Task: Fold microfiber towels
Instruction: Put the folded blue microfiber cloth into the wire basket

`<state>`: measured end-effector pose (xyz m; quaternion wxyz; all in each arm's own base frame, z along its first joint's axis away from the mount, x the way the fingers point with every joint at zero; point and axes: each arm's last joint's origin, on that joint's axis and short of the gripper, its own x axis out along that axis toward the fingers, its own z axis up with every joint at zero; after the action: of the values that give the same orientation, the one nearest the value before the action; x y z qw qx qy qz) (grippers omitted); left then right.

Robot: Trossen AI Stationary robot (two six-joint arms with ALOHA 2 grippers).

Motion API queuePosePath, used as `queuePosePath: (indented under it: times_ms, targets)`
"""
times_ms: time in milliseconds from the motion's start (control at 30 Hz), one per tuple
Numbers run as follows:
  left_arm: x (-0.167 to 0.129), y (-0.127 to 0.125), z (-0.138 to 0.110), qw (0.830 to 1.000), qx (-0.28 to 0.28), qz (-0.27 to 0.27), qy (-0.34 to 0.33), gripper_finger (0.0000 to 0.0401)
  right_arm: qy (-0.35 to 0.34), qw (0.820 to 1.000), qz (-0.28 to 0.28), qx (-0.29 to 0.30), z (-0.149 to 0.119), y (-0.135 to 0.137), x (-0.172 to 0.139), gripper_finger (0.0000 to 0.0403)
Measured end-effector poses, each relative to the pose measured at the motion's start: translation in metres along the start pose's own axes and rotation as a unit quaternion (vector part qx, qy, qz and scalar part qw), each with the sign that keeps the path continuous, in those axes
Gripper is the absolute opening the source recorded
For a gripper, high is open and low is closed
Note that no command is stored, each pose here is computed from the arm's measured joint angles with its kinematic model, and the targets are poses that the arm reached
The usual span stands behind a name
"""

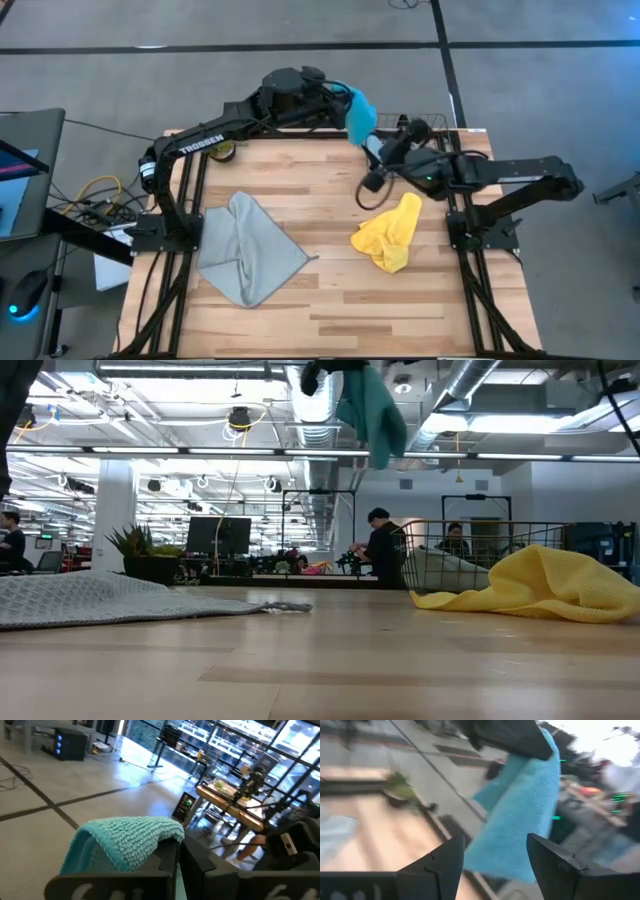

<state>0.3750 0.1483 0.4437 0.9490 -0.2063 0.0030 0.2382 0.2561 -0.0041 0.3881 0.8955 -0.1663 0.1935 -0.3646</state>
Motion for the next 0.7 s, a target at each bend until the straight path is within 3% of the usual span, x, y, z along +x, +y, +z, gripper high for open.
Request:
queuePosePath:
  times_ms: [167, 400, 700]
  targets:
    - [0.0, -0.001, -0.001, 1.0, 0.002, -0.023, 0.01, 0.0, -0.014, 0.998, 0.045, 0.03, 0.002, 0.004, -0.018, 0.0239]
    - [0.0, -0.004, -0.001, 0.999, 0.005, -0.046, 0.017, 0.0, 0.0, 0.998, 0.061, 0.002, -0.002, 0.029, -0.011, 0.0239]
    - [0.0, -0.005, -0.002, 0.997, 0.005, -0.068, 0.025, 0.0, 0.004, 0.999, -0.035, 0.026, -0.001, 0.047, 0.007, 0.0239]
